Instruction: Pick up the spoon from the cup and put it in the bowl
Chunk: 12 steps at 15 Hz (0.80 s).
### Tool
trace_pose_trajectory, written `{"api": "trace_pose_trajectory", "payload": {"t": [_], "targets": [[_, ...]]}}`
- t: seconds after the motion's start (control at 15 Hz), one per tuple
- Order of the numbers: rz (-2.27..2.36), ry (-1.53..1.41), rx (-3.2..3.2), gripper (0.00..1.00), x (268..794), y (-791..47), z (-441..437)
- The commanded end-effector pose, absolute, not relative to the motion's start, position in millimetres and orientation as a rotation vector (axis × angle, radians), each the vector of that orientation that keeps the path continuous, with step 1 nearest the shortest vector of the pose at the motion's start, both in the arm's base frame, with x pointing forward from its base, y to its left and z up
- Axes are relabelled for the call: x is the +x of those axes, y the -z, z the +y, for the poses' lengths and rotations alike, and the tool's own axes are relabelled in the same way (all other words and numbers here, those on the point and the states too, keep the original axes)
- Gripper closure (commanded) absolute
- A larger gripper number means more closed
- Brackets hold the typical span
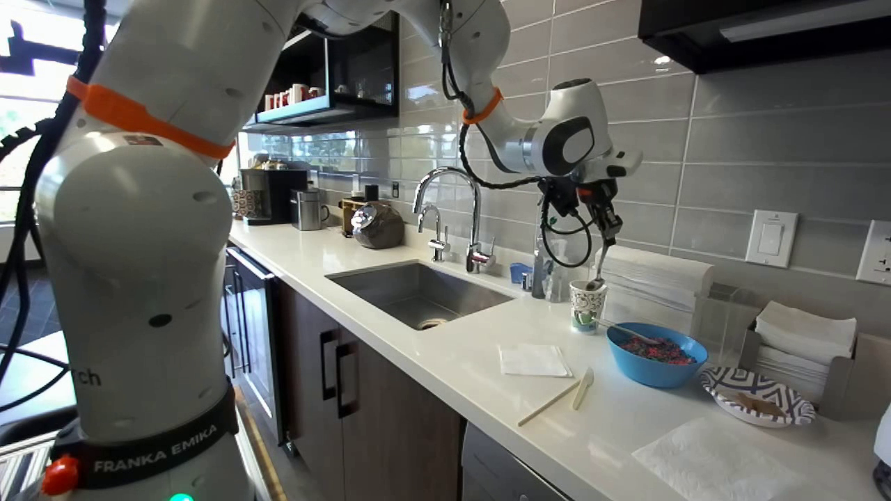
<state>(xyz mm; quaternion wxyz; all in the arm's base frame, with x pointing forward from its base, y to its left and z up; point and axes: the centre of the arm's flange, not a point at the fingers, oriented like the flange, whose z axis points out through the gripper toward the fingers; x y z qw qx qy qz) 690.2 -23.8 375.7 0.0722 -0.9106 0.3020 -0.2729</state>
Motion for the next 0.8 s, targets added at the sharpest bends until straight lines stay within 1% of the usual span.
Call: {"api": "trace_pose_trajectory", "payload": {"t": [0.0,0.6,0.73], "targets": [[0.913,0.828,-2.754,0.99,673,-389,-13],[0.883,0.87,-2.781,0.99,659,-415,-12],[0.914,0.841,-2.748,0.99,653,-424,-20]]}}
